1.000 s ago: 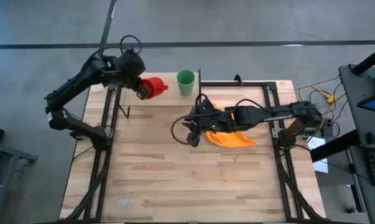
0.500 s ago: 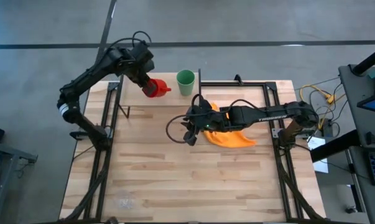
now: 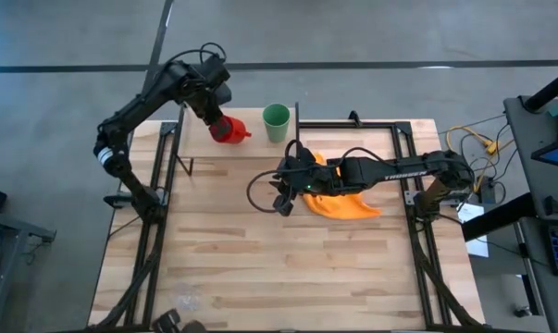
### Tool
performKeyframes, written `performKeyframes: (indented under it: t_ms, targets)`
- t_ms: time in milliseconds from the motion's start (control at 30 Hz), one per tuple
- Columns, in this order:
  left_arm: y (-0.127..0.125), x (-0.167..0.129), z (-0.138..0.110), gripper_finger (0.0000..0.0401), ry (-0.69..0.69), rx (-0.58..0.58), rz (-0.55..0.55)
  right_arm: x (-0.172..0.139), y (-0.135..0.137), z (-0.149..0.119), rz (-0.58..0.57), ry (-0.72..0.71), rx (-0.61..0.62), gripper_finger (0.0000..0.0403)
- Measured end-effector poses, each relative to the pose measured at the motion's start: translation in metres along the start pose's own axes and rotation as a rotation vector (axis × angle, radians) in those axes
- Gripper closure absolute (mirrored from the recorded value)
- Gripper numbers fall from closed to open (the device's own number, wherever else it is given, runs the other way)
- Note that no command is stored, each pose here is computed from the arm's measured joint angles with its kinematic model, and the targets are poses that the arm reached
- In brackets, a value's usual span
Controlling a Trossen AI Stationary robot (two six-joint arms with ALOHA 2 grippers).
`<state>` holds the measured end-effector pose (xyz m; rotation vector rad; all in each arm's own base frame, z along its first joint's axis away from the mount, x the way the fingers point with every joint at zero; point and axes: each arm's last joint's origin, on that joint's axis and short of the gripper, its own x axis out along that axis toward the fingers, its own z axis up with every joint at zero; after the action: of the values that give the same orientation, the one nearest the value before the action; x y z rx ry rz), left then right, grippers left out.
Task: Stack small to large cups/mugs on shelf
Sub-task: Put the red mug on the shelf
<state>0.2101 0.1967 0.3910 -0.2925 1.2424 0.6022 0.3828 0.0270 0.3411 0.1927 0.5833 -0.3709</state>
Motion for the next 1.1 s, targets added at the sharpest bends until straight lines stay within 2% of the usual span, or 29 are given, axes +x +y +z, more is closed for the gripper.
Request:
performKeyframes:
  t_ms: [167, 333, 1100]
  targets:
    - [0.004, -0.001, -0.001, 0.0401, 0.004, 0.053, -0.006, 0.000, 0.000, 0.000, 0.000, 0.000, -0.009, 0.0321]
    - [0.001, -0.001, -0.007, 0.0401, 0.049, 0.092, -0.072, 0.000, 0.000, 0.000, 0.001, 0.000, -0.010, 0.0321]
    - [0.003, 0.007, 0.005, 0.0401, -0.053, 0.123, -0.044, 0.000, 0.000, 0.000, 0.001, -0.001, 0.033, 0.0321]
